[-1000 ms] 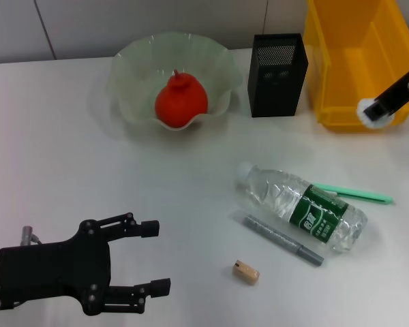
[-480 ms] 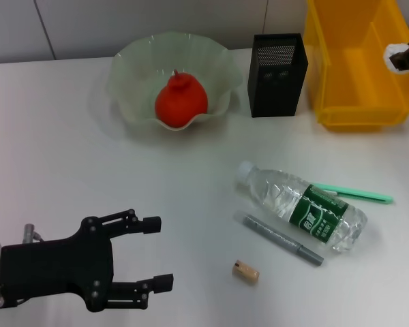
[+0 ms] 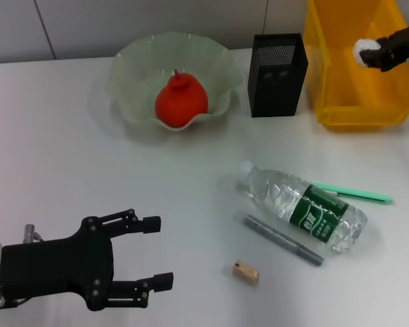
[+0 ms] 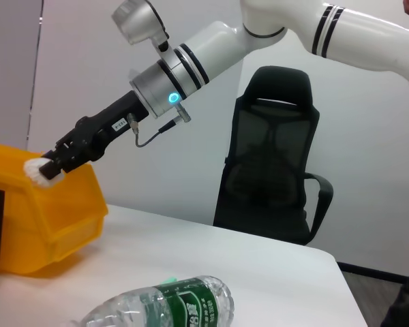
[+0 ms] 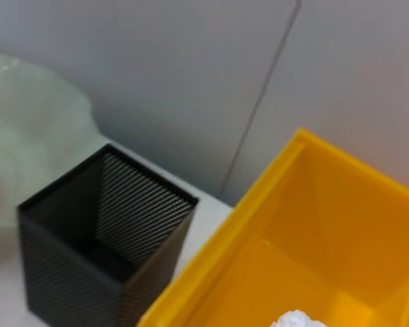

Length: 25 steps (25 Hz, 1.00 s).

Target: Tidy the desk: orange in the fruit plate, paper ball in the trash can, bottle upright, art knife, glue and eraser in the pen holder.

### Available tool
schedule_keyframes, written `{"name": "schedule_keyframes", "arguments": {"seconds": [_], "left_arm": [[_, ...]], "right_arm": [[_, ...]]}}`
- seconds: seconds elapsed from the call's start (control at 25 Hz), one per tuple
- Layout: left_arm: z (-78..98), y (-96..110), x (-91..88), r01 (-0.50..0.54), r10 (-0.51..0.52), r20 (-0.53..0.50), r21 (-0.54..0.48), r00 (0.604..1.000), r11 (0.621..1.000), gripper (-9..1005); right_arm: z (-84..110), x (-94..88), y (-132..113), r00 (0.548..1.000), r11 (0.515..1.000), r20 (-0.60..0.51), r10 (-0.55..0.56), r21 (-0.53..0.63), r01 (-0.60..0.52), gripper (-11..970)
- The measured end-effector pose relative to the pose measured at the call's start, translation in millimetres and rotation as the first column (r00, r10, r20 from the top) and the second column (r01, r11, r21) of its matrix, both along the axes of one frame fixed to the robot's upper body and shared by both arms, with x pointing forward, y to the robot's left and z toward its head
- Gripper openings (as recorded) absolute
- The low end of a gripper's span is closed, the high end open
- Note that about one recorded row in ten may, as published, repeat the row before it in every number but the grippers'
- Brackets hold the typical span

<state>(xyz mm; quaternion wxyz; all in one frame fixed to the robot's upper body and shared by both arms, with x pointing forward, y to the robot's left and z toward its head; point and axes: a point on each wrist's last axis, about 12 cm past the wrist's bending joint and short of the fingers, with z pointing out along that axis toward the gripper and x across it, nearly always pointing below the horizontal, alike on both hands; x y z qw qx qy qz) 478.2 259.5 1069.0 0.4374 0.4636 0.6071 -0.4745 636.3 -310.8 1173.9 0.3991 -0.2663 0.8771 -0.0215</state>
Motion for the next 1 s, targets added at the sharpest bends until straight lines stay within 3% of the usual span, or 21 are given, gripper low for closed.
{"name": "schedule_keyframes", "arguments": {"seconds": [0.28,0.48,0.64,0.84,1.0], "left_arm": [[-1.5,1,-0.8,-0.013,0.013,-0.012,0.003,1.0,1.0,857],[-2.2,2,-0.6,-0.021,0.021,-0.014,0.003,1.0,1.0,857],[-3.1,2,-1.0,-0.027,0.027,-0.02,0.001,0.999,1.0,857],[-2.4,4,-0.3,-0.034,0.034,-0.028,0.002,0.999,0.999,857],[-1.9,5,0.4,-0.04,0.04,-0.033,0.001,0.999,0.999,857]], "right_arm": [[-2.3,-0.6,-8,0.999,0.999,0.031,-0.033,-0.003,0.033,323],[-2.8,-0.5,-8,0.999,0.999,0.033,-0.034,-0.004,0.034,537],[1.0,-2.6,-7,0.999,1.0,0.034,-0.027,0.0,0.027,543],[23.3,-21.7,-2,1.0,0.999,-0.016,0.013,0.047,-0.012,545],[55.5,-54.5,3,0.989,0.996,-0.135,0.065,0.077,-0.055,545]]}}
